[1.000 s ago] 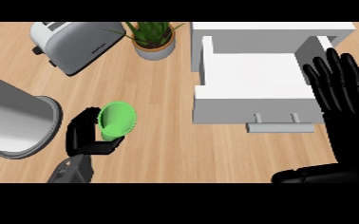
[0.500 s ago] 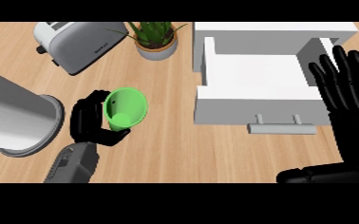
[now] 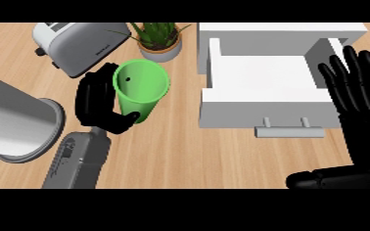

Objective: Pick up the cup, place it into the drawer and close the drawer

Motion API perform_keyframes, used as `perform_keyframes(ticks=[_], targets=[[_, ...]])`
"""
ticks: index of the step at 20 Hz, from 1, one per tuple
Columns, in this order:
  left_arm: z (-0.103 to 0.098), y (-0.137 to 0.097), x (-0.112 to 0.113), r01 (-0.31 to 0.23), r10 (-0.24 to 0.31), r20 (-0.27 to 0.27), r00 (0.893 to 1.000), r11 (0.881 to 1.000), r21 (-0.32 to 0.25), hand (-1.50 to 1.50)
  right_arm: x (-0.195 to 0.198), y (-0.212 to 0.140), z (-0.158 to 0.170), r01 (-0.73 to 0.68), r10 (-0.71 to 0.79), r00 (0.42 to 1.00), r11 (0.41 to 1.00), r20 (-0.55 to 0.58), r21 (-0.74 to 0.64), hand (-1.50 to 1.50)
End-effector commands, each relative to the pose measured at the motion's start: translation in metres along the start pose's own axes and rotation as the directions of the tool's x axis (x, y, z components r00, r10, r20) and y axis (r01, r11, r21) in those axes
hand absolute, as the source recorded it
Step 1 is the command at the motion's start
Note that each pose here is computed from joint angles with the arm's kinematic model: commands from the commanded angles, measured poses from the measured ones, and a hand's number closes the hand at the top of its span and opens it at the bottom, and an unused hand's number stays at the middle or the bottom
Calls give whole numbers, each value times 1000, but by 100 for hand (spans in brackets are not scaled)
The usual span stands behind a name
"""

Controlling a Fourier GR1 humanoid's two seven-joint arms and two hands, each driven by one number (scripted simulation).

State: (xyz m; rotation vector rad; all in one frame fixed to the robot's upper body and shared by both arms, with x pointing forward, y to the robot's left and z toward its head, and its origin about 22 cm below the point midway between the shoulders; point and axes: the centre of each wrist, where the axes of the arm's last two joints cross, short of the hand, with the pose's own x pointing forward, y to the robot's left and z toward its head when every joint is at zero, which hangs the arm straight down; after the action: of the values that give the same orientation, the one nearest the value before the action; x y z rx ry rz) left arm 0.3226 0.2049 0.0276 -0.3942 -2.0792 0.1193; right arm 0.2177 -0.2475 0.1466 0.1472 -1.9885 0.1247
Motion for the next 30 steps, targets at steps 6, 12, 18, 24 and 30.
perform_keyframes(ticks=[6,12,18,24,30], targets=[[-63,-61,49,24,-24,11,1000,999,-42,150,2,-10,2,-13,13,1000,1000,4,-12,-150],[-116,-89,73,103,-102,26,994,994,-47,150,-20,4,-11,-12,12,1000,1000,7,-3,-150],[-131,-107,34,114,-114,8,993,991,-76,150,-5,1,10,-11,12,1000,1000,-6,3,-150],[-162,-125,41,151,-157,-53,986,983,-107,150,-1,13,7,-14,14,1000,1000,5,1,-150],[-159,-158,21,171,-181,-108,978,981,-92,150,-13,-10,10,-13,13,1000,1000,-11,16,-150]])
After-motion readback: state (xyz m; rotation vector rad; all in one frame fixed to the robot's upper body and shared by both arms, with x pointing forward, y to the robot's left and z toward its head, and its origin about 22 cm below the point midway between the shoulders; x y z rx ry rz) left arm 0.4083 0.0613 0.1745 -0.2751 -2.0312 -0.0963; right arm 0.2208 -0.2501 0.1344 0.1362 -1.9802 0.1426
